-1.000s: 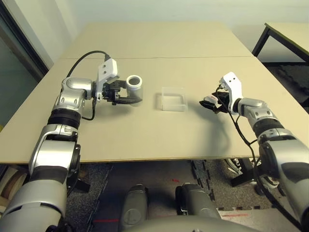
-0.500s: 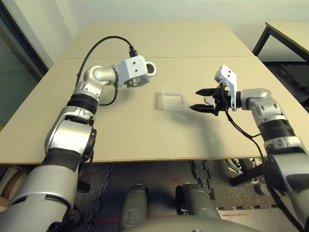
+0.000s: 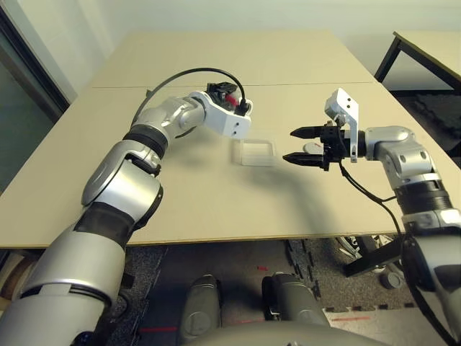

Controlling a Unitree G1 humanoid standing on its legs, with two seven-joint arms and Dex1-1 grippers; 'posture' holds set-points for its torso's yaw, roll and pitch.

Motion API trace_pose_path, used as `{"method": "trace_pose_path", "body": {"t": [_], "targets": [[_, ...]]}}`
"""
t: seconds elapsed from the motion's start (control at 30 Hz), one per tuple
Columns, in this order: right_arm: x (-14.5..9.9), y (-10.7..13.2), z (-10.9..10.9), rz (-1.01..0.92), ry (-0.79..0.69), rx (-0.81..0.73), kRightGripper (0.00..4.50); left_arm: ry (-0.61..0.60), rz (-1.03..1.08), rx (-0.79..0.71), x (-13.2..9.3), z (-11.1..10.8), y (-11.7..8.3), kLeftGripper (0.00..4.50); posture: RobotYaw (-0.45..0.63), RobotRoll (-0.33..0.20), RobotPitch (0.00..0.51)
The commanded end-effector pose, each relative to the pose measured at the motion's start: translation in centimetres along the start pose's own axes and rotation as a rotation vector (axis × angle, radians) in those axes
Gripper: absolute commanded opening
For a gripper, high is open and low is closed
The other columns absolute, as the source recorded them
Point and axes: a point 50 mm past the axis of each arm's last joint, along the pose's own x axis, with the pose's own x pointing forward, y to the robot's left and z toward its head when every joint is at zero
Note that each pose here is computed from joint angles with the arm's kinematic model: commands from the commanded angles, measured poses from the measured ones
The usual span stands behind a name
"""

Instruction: Pour the medicine from the bottle into the box.

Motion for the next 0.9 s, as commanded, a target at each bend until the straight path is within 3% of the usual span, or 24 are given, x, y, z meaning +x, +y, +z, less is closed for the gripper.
{"method": "trace_pose_path", "body": {"t": [0.03, 0.37, 0.7, 0.9], "targets": [[0.0, 0.3, 0.0, 0.005, -0.005, -0.001, 4.50, 0.008, 0.011, 0.167, 0.7, 0.6, 0.3, 2.79, -0.11, 0.000, 0.006], [0.4, 0.7, 0.3, 0.018, -0.023, 0.007, 4.50, 0.028, -0.026, 0.374, 1.8, 1.7, 1.1, 2.79, -0.11, 0.000, 0.004], [0.5, 0.9, 0.2, 0.022, -0.030, 0.018, 4.50, 0.060, -0.080, 0.354, 1.7, 1.3, 0.7, 2.79, -0.10, 0.000, 0.008], [0.7, 0.8, 0.3, 0.031, -0.025, 0.014, 4.50, 0.074, -0.089, 0.443, 1.6, 0.8, 1.3, 2.79, -0.09, 0.000, 0.005]]}}
